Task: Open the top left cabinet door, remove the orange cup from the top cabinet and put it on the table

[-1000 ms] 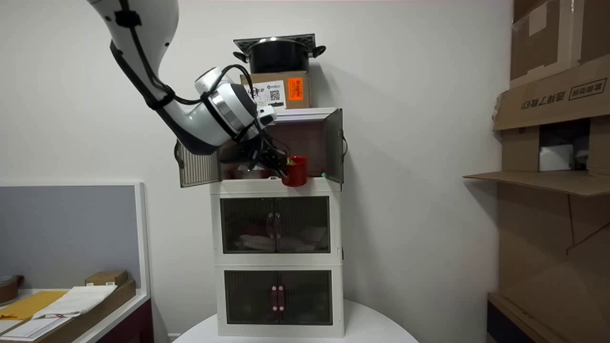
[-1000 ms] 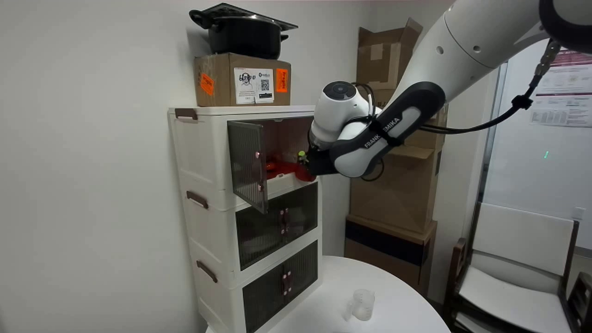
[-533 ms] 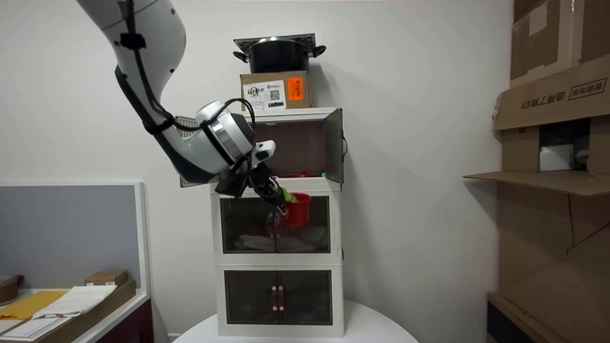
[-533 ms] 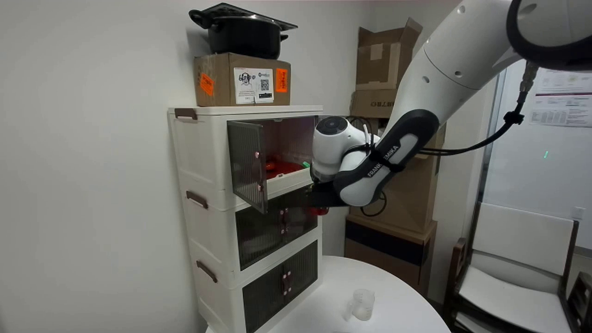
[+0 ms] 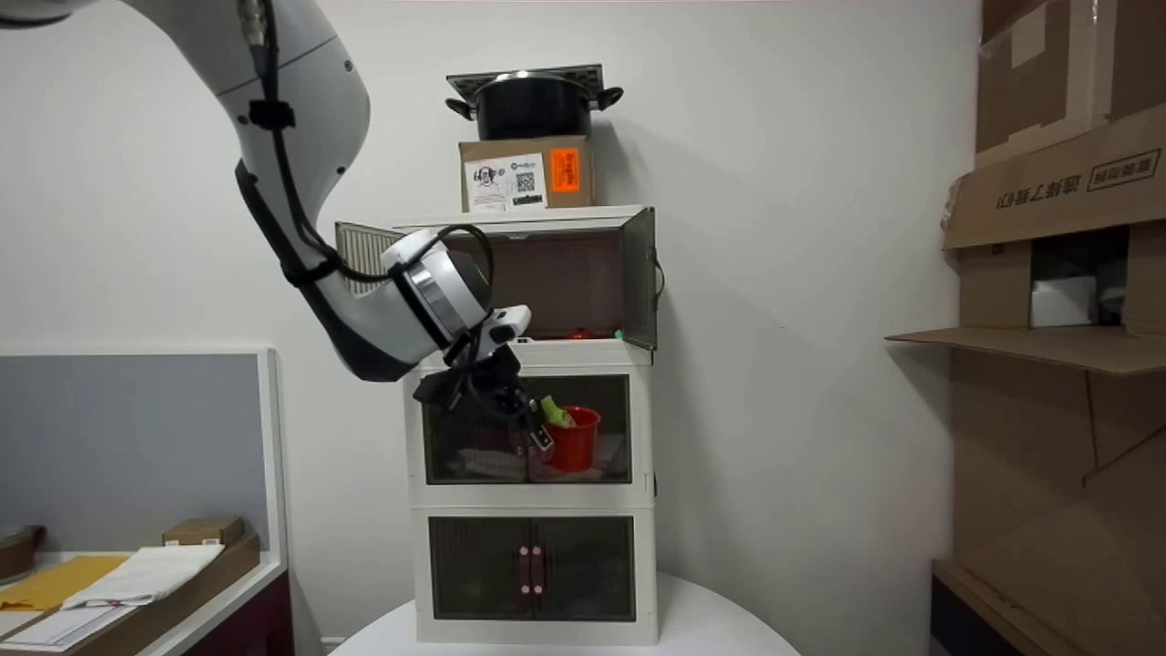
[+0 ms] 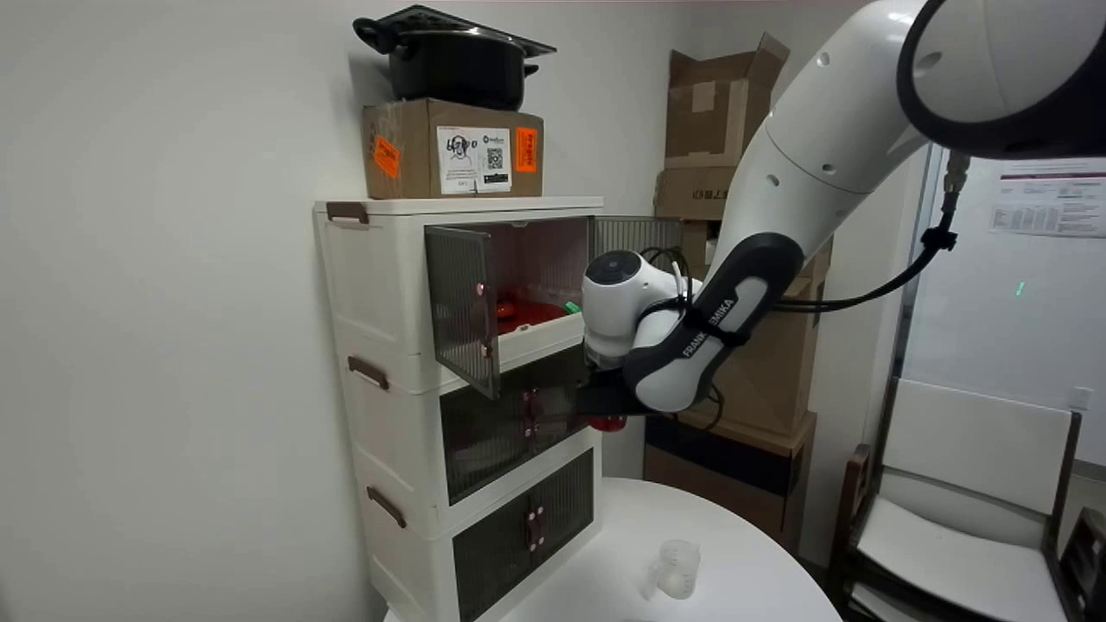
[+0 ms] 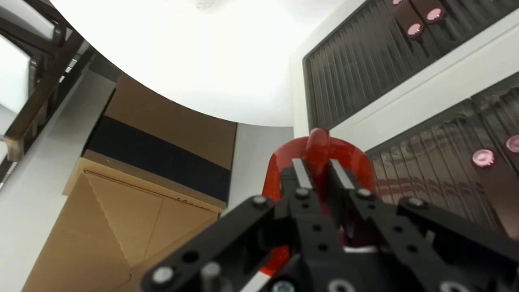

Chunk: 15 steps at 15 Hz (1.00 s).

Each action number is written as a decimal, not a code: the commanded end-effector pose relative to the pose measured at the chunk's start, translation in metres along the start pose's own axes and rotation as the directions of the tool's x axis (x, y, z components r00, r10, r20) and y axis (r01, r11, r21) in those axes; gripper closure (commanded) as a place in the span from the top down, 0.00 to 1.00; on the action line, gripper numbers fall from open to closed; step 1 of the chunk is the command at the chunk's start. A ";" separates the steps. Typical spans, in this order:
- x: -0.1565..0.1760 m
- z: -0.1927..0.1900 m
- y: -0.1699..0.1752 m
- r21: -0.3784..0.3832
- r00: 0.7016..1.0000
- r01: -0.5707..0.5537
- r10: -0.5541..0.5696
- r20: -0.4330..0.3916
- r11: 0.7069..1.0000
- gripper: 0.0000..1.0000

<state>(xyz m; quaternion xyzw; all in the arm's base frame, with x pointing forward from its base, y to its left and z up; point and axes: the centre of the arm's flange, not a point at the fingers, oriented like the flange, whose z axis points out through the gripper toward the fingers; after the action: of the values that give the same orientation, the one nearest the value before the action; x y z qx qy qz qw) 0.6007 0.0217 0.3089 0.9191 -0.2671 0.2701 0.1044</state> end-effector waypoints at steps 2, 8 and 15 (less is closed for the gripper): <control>-0.010 0.083 0.013 -0.111 0.998 0.003 0.005 0.065 0.994 0.07; -0.057 0.197 0.067 -0.243 0.965 -0.039 0.100 0.242 0.969 0.06; -0.142 0.294 0.117 -0.417 0.870 -0.089 0.274 0.410 0.904 0.06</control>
<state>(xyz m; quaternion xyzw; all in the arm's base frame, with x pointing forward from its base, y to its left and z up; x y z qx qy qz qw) 0.5598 -0.1041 0.0320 0.8979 -0.4002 0.0323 0.1802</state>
